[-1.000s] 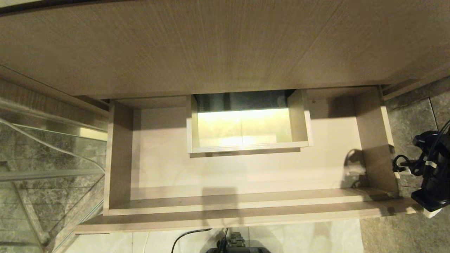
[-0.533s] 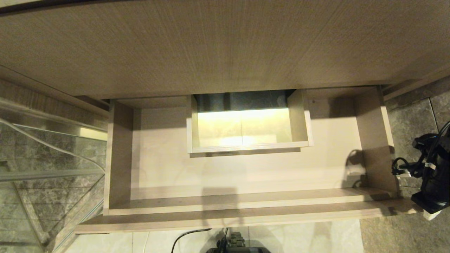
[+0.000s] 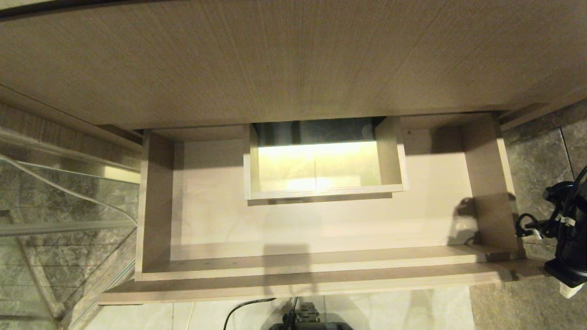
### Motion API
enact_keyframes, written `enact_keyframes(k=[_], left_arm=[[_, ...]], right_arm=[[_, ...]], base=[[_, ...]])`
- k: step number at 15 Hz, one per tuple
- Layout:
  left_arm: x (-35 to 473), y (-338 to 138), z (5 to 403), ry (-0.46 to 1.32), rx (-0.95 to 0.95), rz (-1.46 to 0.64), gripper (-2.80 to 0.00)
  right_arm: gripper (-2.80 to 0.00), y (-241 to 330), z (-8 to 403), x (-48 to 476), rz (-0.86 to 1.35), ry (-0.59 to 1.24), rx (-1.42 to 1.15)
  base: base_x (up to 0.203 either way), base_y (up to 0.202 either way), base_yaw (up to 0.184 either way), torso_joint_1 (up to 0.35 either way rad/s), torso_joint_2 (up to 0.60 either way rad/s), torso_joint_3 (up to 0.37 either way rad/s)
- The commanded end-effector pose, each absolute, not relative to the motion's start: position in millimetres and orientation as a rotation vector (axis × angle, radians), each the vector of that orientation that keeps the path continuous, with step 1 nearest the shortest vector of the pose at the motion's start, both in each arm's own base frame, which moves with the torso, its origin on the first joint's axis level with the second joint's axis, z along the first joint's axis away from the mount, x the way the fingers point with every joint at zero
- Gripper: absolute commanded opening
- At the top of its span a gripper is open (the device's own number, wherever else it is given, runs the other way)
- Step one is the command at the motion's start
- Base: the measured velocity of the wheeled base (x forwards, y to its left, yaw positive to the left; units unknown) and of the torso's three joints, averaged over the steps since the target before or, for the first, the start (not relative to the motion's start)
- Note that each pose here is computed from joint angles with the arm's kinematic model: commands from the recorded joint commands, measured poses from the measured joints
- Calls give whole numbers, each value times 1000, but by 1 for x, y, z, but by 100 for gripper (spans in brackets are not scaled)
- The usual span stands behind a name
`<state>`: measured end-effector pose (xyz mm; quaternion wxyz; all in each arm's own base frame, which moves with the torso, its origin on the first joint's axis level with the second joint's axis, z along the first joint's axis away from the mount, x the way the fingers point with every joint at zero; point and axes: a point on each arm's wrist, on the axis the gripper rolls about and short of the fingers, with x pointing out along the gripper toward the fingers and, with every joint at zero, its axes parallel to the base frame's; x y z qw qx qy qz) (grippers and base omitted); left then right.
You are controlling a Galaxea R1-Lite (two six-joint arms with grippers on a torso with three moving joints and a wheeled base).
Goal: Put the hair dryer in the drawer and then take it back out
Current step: Close the drawer
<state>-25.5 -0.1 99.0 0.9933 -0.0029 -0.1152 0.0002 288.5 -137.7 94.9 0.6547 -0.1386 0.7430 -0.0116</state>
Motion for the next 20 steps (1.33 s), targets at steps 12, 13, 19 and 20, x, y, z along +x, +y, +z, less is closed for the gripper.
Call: enact_keyframes(k=[12, 13, 19, 20], left_arm=[[-22, 0, 88, -193, -6, 1, 0], [-22, 0, 88, -193, -6, 1, 0], [-22, 0, 88, -194, -6, 1, 0], [-22, 0, 88, -193, -6, 1, 0]], right_arm=[[-280, -150, 81, 307, -29, 1681, -323], [-280, -151, 82, 308, -35, 1676, -324], [-280, -152, 84, 310, -57, 1647, -324], [-280, -151, 84, 310, -62, 1644, -322]], base=[[0, 0, 0, 0, 0, 0], [0, 0, 0, 0, 0, 0], [0, 0, 0, 0, 0, 0], [0, 0, 0, 0, 0, 0]])
